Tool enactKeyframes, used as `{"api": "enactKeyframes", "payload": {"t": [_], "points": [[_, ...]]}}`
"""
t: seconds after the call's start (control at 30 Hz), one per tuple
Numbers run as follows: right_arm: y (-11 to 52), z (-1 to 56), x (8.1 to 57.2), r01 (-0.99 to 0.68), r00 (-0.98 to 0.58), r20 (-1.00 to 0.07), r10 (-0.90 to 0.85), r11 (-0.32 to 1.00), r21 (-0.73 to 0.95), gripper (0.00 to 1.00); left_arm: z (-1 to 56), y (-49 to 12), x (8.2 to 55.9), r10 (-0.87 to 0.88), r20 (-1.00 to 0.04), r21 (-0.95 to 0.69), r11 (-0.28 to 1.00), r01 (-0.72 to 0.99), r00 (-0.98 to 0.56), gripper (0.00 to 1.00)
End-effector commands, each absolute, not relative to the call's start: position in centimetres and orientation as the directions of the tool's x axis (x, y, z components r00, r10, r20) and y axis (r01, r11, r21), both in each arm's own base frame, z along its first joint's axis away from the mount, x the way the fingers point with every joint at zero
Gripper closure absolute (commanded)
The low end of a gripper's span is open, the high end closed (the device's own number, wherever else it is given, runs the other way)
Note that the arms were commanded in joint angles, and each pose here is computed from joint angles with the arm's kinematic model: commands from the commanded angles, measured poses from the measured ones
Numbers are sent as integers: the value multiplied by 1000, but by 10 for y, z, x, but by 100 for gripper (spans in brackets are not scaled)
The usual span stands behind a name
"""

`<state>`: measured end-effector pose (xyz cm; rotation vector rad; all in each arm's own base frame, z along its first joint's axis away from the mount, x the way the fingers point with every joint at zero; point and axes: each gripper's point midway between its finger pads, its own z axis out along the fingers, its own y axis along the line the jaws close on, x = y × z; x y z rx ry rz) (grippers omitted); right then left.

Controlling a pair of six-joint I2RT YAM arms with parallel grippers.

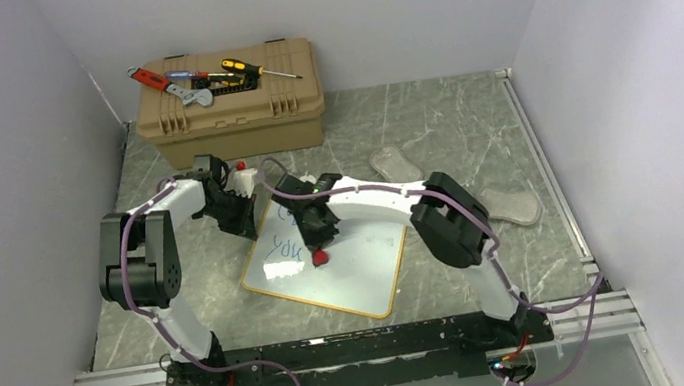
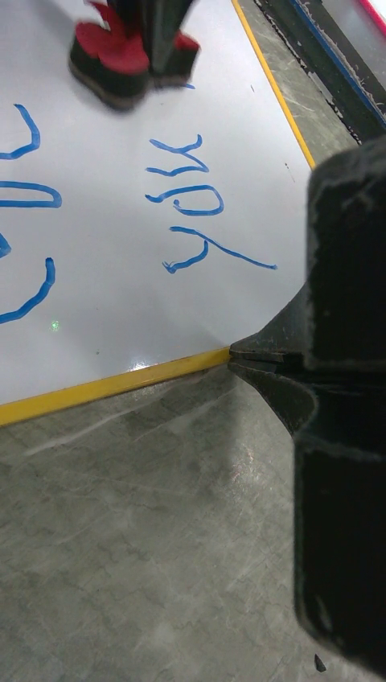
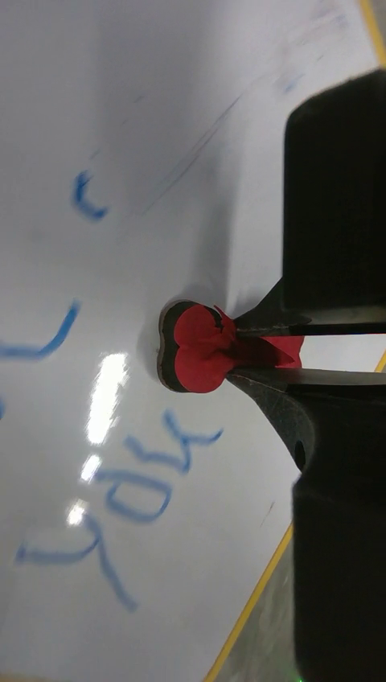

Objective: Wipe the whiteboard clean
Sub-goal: Erase the whiteboard at the center of the board.

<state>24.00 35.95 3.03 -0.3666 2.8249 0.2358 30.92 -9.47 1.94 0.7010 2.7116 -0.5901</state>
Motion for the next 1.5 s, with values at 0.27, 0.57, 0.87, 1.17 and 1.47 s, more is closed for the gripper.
{"api": "enactKeyframes", "payload": {"t": [0.27, 0.57, 0.87, 1.17, 1.47], "points": [[259, -10, 202, -189, -962, -199, -189, 982, -21, 100, 4, -88, 294, 441, -285, -303, 801, 516, -851, 100], [226, -3, 186, -145, -968, -201, -151, 988, -45, 100, 6, -90, 296, 437, -293, -307, 799, 517, -850, 100], [354, 0, 248, -251, -935, -269, -230, 967, 48, 100, 9, -87, 293, 440, -284, -298, 804, 515, -852, 100], [228, -13, 241, -14, -976, -216, -22, 999, -37, 100, 10, -89, 293, 443, -293, -301, 799, 521, -848, 100], [157, -9, 205, 95, -984, -164, 72, 986, -134, 100, 10, -91, 296, 442, -302, -307, 793, 526, -844, 100]]}}
